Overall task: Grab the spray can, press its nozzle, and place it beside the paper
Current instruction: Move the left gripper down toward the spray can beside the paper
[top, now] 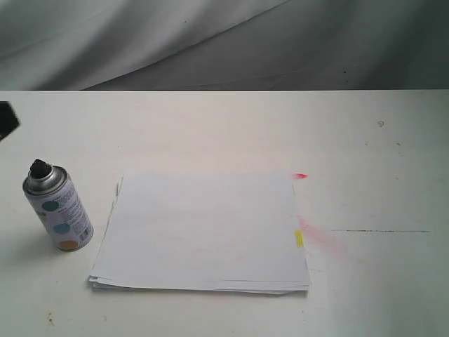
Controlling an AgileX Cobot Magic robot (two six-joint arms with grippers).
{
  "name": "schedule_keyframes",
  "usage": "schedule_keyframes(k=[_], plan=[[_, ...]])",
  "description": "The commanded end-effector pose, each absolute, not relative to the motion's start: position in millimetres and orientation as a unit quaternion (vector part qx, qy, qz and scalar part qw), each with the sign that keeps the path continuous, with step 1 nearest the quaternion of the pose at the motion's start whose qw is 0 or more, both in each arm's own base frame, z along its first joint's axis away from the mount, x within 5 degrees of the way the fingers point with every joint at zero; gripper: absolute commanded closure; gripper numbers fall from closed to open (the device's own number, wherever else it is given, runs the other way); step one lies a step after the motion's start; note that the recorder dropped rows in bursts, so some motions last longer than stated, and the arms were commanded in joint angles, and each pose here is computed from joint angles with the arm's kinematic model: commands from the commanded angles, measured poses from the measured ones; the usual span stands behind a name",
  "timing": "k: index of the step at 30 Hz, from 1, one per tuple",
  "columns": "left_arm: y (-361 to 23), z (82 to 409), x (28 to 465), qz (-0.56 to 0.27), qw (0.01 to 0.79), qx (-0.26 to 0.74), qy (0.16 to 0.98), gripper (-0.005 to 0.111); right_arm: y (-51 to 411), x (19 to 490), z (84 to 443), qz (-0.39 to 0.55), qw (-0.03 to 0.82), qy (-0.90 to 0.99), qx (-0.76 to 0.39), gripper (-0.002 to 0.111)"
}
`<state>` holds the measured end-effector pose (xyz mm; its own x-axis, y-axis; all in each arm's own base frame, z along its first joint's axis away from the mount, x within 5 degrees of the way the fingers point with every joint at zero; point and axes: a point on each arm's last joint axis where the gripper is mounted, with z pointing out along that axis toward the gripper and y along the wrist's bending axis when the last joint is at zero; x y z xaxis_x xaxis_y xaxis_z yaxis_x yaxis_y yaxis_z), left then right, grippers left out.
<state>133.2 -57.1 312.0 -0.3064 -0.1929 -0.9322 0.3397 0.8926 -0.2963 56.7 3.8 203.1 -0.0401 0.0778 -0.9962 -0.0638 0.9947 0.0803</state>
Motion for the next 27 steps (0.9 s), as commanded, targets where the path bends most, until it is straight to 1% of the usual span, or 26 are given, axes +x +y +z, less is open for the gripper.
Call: schedule_keyframes(k=[1, 5, 9, 16, 23, 27], plan=[[-72.7, 295.3, 175.0, -0.195, 0.535, 0.059, 0.820, 0.107, 3.3, 56.3, 202.5, 0.047, 0.695, 0.718, 0.006, 0.108], [-77.9, 277.1, 198.0, -0.162, 0.528, 0.069, 0.831, 0.107, 3.3, 56.3, 202.5, 0.047, 0.695, 0.718, 0.006, 0.108], [-79.5, 264.9, 205.2, -0.146, 0.519, 0.078, 0.839, 0.107, 3.3, 56.3, 202.5, 0.047, 0.695, 0.718, 0.006, 0.108], [-64.8, 235.7, 194.9, -0.105, 0.574, 0.057, 0.810, 0.107, 3.3, 56.3, 202.5, 0.047, 0.695, 0.718, 0.006, 0.108], [-52.4, 202.2, 175.5, -0.078, 0.570, 0.051, 0.816, 0.107, 3.3, 56.3, 202.5, 0.047, 0.695, 0.718, 0.006, 0.108], [-37.8, 184.1, 161.5, -0.059, 0.575, -0.006, 0.816, 0.107, 3.3, 56.3, 202.5, 0.047, 0.695, 0.718, 0.006, 0.108]])
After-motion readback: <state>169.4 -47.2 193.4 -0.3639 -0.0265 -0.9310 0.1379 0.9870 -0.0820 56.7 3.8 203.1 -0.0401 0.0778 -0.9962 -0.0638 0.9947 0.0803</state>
